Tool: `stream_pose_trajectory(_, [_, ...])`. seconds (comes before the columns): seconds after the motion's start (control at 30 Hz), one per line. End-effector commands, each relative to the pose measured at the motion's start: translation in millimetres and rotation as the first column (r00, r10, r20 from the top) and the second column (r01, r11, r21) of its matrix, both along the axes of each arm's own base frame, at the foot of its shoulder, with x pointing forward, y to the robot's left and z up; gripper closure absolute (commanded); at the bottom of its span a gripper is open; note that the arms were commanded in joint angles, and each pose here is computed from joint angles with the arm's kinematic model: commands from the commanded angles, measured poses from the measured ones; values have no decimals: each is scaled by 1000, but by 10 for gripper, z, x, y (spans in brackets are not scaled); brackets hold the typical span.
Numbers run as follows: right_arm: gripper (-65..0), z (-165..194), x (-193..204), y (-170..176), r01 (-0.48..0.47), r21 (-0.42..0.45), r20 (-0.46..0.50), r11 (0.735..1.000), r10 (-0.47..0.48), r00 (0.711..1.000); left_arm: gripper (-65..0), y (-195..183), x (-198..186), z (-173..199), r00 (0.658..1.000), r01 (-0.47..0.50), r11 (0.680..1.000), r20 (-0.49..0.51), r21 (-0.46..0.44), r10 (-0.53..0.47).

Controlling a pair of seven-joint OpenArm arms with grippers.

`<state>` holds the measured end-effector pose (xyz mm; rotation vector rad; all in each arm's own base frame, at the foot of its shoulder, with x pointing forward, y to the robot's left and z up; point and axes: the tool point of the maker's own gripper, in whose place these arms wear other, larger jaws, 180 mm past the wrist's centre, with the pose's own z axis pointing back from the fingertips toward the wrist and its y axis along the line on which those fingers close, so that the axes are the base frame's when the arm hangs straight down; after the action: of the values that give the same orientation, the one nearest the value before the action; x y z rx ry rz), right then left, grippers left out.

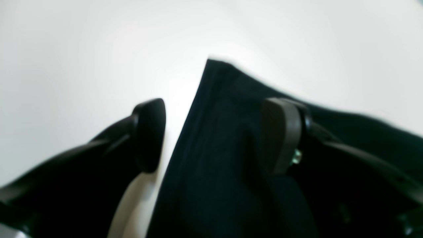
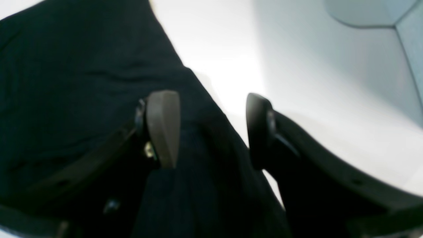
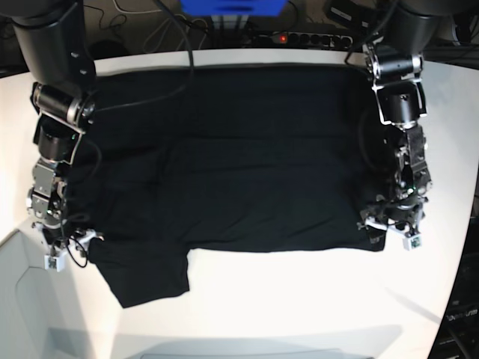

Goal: Fold the T-shirt properly
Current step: 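Grasp the hem corners with both grippers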

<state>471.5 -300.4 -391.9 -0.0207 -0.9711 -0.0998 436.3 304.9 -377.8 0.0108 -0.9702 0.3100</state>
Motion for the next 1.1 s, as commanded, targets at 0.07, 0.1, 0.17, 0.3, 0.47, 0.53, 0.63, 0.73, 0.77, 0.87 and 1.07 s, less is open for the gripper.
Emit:
stream_pose_trajectory(0.07, [-326, 98, 98, -36, 18, 14, 36, 1000, -18, 999, -433, 25, 197, 206, 997, 6, 1000, 70, 23, -8])
stream_pose_trajectory(0.1, [-326, 61, 86, -22, 18, 21, 35, 1000, -18, 999, -433, 18, 193, 170, 998, 8, 1000, 64, 23, -9])
stream_pose_trajectory(0.17, [-326, -13, 58, -1, 19, 34, 39, 999, -21, 999, -433, -2, 198, 134, 998, 13, 1000, 62, 27, -15])
stream_pose_trajectory(0.3, [-326, -167, -32, -21, 29, 51, 15, 998, -29, 999, -433, -52, 220, 81, 998, 27, 999, 52, 37, -29])
stream_pose_trajectory(0.47, [-326, -196, -52, -33, 32, 55, 17, 998, -33, 999, -433, -26, 285, 61, 999, 14, 1000, 37, 22, -15])
stream_pose_trajectory(0.53, [-326, -198, -50, -24, 31, 56, 17, 998, -32, 999, -433, -4, 321, 41, 999, 3, 1000, 34, 15, -3])
stream_pose_trajectory(0.63, [-324, -203, -56, -32, 32, 55, 13, 998, -33, 999, -433, 42, 318, -53, 999, -18, 1000, 28, 9, 18])
stream_pose_trajectory(0.73, [-323, -257, -108, -34, 33, 54, 3, 998, -33, 999, -433, 63, 330, -92, 999, -29, 1000, 26, 3, 29])
stream_pose_trajectory(0.77, [-323, -271, -121, -34, 33, 54, 0, 998, -33, 999, -433, 58, 321, -117, 999, -29, 1000, 23, 2, 29])
stream_pose_trajectory(0.87, [-322, -283, -132, -34, 33, 53, -1, 998, -33, 999, -433, 54, 321, -124, 999, -30, 1000, 26, 1, 30])
stream_pose_trajectory(1.07, [-315, -294, -139, -29, 32, 55, -7, 998, -32, 999, -429, -126, 334, -195, 998, 65, 994, -18, 85, -64])
